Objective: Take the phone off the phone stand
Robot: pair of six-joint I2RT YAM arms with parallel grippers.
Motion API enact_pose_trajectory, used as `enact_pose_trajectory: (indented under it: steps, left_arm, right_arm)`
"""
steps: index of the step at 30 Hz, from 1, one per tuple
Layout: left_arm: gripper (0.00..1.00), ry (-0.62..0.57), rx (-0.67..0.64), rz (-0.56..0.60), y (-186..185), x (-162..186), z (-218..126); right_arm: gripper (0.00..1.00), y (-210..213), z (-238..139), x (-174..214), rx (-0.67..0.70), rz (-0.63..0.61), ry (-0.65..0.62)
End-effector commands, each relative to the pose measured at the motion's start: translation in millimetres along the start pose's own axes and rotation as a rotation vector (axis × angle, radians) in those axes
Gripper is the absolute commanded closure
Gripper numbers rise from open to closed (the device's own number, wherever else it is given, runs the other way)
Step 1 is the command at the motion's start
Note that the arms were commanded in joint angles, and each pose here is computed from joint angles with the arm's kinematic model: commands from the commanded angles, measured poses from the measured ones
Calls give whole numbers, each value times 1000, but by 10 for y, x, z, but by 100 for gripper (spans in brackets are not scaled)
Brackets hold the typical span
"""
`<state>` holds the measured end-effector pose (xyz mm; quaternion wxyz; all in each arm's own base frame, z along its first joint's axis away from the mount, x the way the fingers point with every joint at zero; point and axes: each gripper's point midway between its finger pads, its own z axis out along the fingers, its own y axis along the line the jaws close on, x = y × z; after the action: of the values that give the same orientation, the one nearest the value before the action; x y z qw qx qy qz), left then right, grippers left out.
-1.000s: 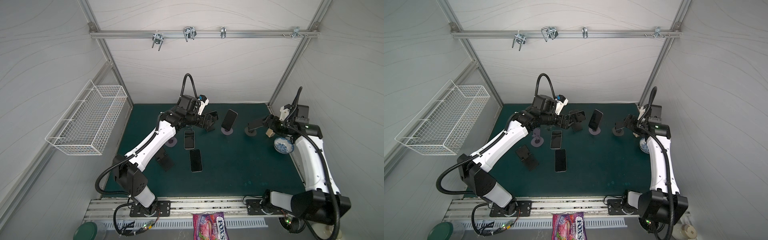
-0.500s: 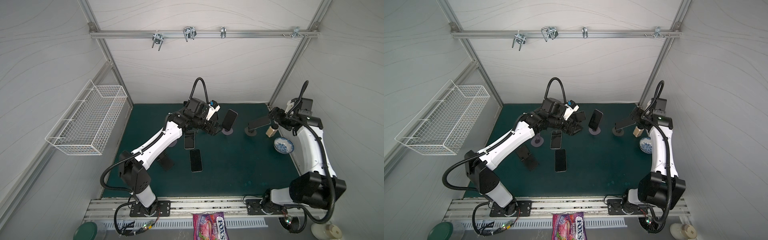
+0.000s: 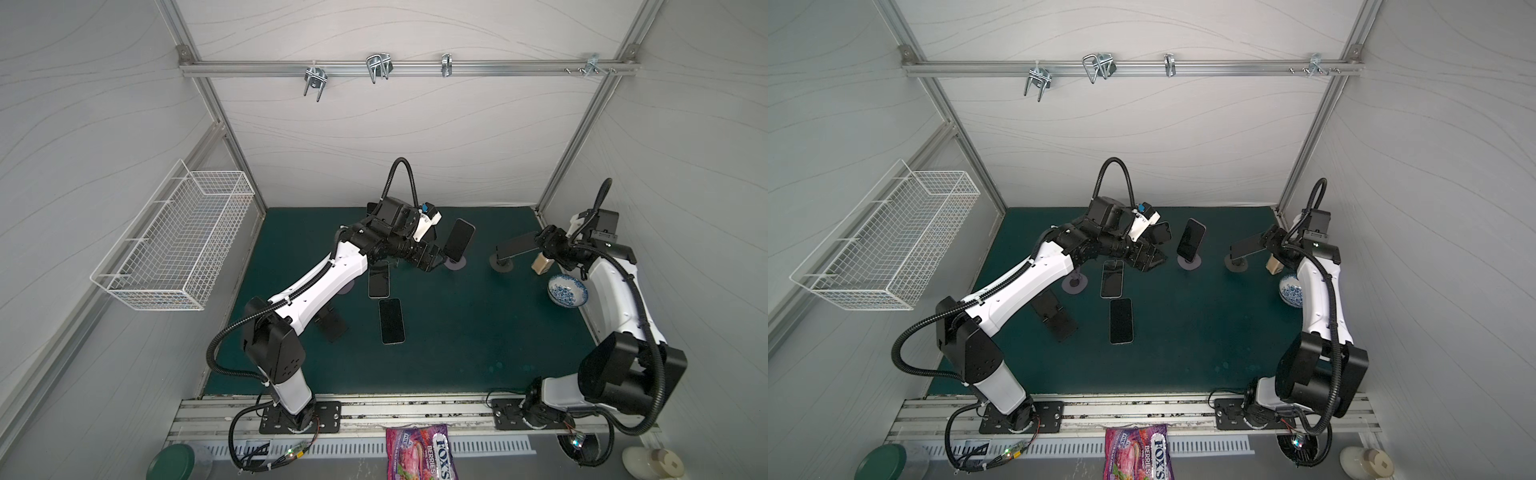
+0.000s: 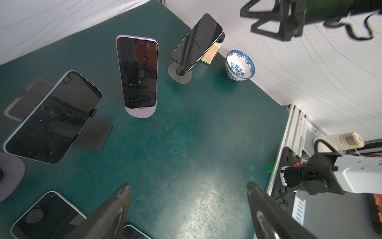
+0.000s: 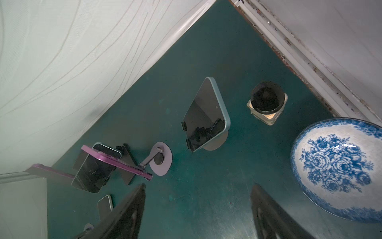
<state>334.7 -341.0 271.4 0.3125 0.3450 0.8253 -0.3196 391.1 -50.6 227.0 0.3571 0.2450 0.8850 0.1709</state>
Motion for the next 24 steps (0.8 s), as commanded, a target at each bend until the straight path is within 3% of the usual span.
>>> enact_pose_trajectory:
  steps: [1, 7, 16, 21, 24]
  left_arm:
    - [12, -36, 45, 21, -137, -128, 89]
    - [13, -21, 63, -8, -198, -100, 247]
    - [14, 10, 65, -20, -166, -16, 376]
    - [14, 25, 63, -27, -147, 40, 406]
    - [14, 33, 64, -29, -142, 71, 417]
  right_arm:
    - [26, 25, 18, -16, -45, -1, -26]
    - [38, 8, 201, 204, -118, 12, 37]
    - [42, -37, 431, 465, -178, 52, 41]
    - [43, 73, 543, 546, -135, -19, 40]
    - [43, -11, 621, 557, -86, 6, 40]
